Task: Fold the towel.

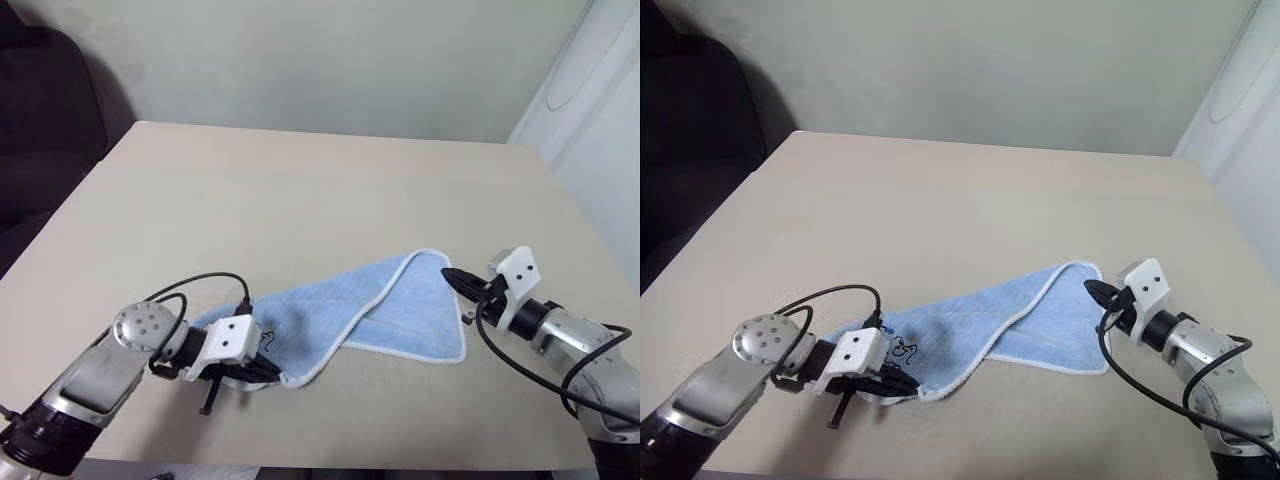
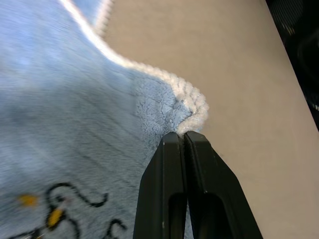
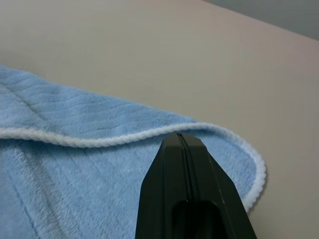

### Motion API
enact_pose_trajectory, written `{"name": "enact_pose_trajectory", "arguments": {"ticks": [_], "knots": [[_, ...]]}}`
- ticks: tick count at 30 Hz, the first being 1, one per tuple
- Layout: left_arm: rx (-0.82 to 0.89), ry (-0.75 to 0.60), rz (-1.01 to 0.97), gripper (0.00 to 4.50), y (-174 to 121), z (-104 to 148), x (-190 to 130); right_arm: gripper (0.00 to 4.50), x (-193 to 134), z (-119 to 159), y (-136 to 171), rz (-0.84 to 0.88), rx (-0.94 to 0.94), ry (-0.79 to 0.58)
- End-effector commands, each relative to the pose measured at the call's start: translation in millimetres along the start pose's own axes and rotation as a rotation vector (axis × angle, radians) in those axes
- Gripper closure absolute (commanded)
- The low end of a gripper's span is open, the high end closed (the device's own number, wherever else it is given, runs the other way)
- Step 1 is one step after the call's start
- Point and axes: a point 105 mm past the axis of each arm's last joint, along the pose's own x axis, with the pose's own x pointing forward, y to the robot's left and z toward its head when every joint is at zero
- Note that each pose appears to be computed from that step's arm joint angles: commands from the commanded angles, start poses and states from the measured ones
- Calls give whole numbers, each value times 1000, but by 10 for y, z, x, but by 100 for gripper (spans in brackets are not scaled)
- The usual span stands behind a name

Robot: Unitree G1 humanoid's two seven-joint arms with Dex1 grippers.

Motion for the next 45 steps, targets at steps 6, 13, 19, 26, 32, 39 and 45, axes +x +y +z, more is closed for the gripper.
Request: {"name": "enact_pose_trajectory", "arguments": {"ticks": [6, 13, 19, 26, 32, 39, 45], "knots": [[-52, -163, 58, 447, 76, 266, -106, 450, 28, 124, -57, 13, -57, -32], [-144, -300, 321, 449, 503, 414, -484, 433, 116, 26, -184, 24, -75, 30], [-220, -456, 563, 450, 864, 462, -704, 255, 302, -116, -468, -28, -12, 88], [-259, -529, 666, 450, 1007, 455, -771, 1, 497, -288, -690, -118, 12, 161], [-314, -562, 844, 450, 1269, 361, -909, 1, 651, -445, -871, -198, 145, 187], [-320, -557, 910, 450, 1394, 323, -903, 1, 734, -506, -907, -206, 160, 204], [-312, -560, 906, 450, 1412, 334, -868, 128, 710, -545, -905, -213, 178, 215]]}}
